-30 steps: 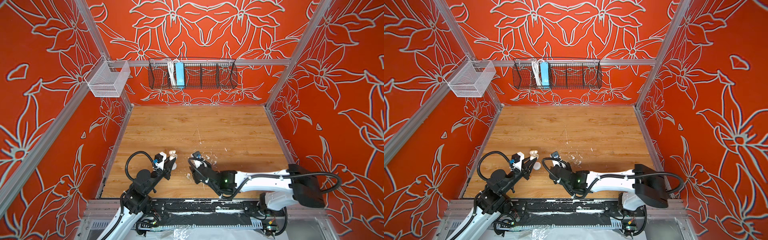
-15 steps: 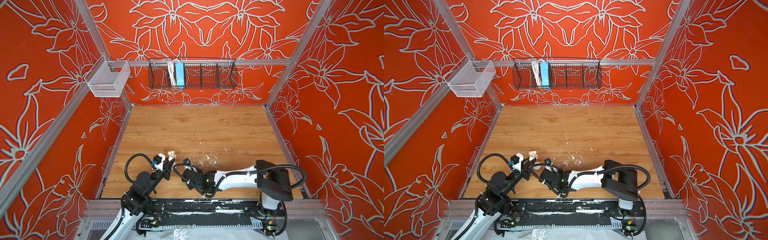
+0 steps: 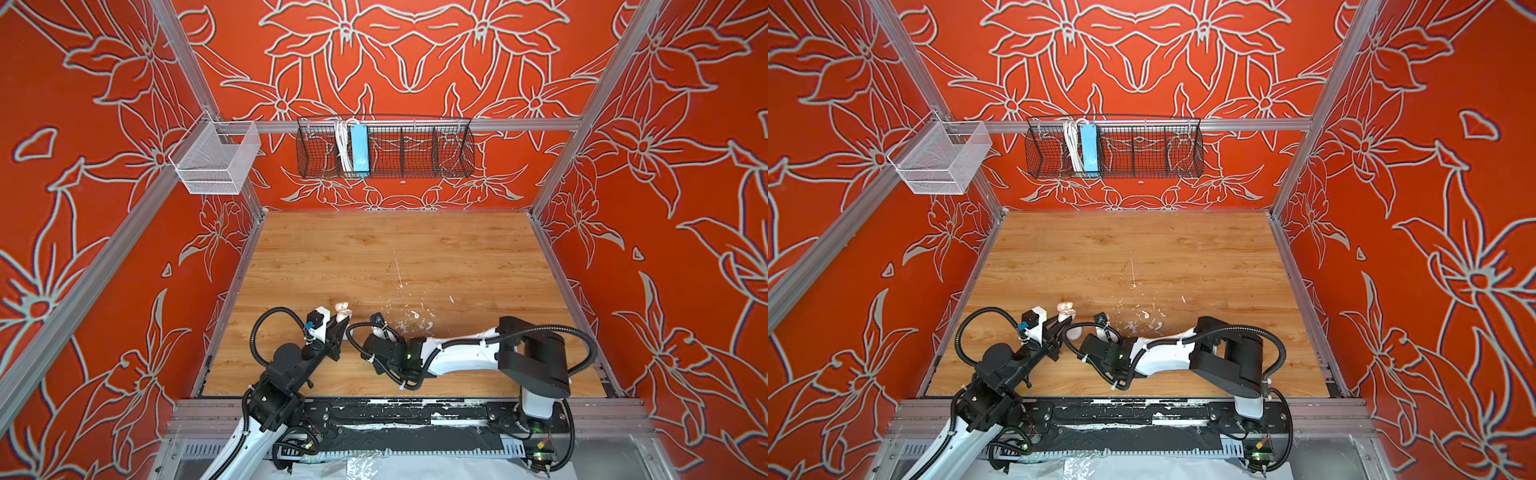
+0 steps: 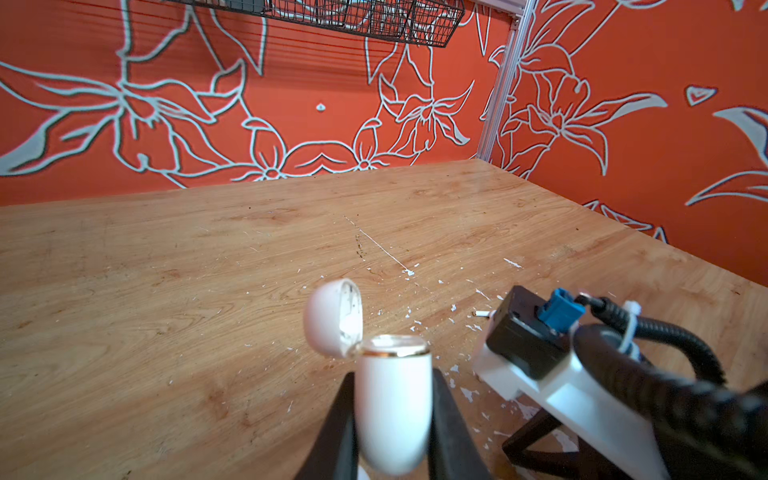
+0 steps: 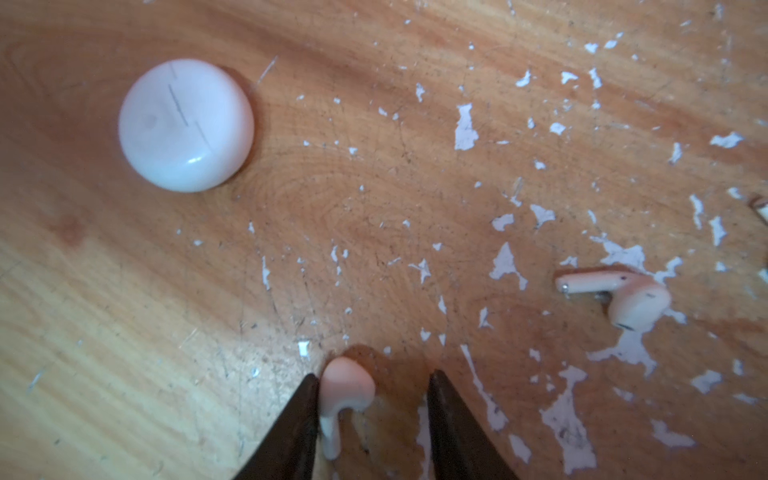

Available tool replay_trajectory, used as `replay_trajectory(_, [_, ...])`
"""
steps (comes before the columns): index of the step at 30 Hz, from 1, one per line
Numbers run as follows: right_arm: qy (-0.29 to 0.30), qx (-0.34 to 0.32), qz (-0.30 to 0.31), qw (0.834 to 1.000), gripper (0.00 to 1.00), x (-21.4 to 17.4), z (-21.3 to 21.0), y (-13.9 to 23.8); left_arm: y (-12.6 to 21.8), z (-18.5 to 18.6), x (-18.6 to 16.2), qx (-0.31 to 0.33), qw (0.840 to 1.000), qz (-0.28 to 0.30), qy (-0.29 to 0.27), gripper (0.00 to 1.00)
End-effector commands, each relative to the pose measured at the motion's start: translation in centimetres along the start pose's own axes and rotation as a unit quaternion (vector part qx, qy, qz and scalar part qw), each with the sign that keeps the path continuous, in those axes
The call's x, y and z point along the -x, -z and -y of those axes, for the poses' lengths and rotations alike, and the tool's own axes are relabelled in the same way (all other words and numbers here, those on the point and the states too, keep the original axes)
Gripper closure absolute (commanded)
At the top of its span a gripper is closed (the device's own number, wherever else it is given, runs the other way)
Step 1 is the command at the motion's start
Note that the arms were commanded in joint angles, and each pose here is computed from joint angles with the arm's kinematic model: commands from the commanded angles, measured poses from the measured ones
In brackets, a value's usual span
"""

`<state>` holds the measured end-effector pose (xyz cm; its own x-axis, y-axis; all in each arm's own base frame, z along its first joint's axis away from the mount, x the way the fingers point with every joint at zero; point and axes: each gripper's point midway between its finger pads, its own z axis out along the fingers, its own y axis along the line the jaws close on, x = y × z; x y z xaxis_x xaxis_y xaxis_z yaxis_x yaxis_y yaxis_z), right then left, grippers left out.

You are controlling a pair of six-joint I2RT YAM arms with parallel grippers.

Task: Insert the wireless bluetooth earbuds into the charging case
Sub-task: 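Lower the right gripper onto another white earbud and close on it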

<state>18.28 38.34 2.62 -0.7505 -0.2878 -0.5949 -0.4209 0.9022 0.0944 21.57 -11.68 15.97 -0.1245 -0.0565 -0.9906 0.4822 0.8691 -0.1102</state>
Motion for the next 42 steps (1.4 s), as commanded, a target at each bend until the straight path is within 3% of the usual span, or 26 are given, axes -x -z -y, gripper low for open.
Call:
replay_trajectory(1, [-0.017, -0.023, -0.017, 0.999, 0.59, -0.9, 0.7, -1.1, 0.0, -0.1, 0.3, 0.003, 1.000, 0.010, 0.001, 1.00])
replay_trajectory(13, [-0.015, -0.063, -0.010, 0.998, 0.61, -1.4, 3.4, 0.2, 0.0, -0.1, 0.3, 0.002, 1.000, 0.010, 0.001, 1.00])
replay_trajectory(21, [-0.010, -0.042, -0.008, 0.999, 0.61, -1.1, 2.3, -0.4, 0.0, -0.2, 0.3, 0.004, 1.000, 0.010, 0.002, 1.00])
replay_trajectory(32, [-0.027, -0.043, -0.014, 0.999, 0.74, -1.6, 2.6, -0.5, 0.0, -0.2, 0.4, 0.003, 1.000, 0.011, 0.002, 1.00])
replay_trajectory(42, [-0.032, -0.040, -0.021, 0.998, 0.71, -1.5, 2.1, -0.3, 0.0, -0.1, 0.3, 0.001, 1.000, 0.010, 0.001, 1.00])
